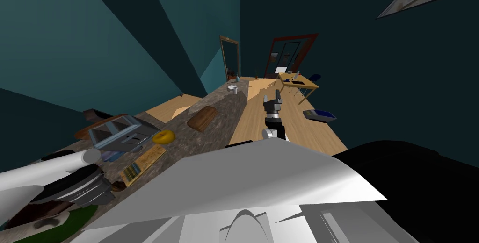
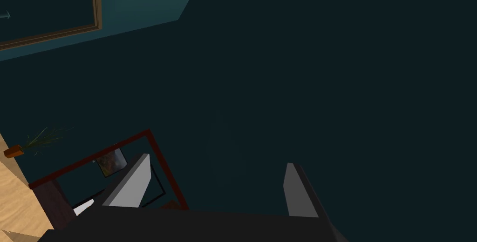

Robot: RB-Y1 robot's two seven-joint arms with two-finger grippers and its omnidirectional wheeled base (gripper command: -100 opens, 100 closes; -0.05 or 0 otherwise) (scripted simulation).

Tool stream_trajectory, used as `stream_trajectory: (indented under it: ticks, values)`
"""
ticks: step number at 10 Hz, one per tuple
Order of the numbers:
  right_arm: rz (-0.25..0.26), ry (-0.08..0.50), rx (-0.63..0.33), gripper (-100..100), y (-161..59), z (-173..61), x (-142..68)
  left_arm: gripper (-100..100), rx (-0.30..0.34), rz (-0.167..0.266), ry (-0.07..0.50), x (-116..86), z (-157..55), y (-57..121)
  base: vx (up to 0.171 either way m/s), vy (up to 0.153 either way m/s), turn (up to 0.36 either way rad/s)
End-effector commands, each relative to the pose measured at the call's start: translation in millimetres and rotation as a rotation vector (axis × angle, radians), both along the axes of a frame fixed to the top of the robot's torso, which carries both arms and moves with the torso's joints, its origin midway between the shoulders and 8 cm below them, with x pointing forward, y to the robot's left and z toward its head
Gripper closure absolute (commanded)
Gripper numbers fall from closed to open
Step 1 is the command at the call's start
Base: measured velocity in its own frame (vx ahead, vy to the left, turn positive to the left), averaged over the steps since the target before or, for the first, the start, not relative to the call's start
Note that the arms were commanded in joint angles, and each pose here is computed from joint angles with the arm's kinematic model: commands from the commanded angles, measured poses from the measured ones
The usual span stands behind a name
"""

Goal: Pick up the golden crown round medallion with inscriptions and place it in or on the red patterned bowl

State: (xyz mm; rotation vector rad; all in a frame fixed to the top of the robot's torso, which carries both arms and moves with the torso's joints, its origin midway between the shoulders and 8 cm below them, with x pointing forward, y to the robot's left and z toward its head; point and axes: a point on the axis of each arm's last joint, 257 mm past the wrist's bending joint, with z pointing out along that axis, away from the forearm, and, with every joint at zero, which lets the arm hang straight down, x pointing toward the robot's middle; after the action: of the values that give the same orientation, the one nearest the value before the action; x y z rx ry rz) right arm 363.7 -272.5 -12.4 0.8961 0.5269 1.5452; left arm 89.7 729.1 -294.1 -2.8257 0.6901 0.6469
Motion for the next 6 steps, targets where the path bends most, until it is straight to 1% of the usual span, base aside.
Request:
stream_trajectory:
  ticks: [1,2,3,4,6]
  values:
    - [0.000,0.000,0.000,0,0.0,0.0,0.0,-100,0.003,-0.026,-0.006,-4.0,-3.2,8.0,0.074,-0.080,0.247]
    - [0.000,0.000,0.000,0,0.0,0.0,0.0,-100,-0.002,-0.036,-0.003,-4.0,-3.2,8.0,0.034,-0.037,0.115]
    - [0.000,0.000,0.000,0,0.0,0.1,0.0,-100,-0.001,-0.054,-0.004,-7.2,-5.3,12.9,0.025,-0.028,0.086]
    - [0.000,0.000,0.000,0,0.0,0.1,0.0,-100,-0.001,-0.054,-0.004,-7.2,-5.3,12.9,0.036,-0.038,0.108]
    - [0.000,0.000,0.000,0,0.1,0.1,0.0,-100,-0.001,-0.054,-0.004,-7.2,-5.3,12.9,0.009,-0.002,-0.029]
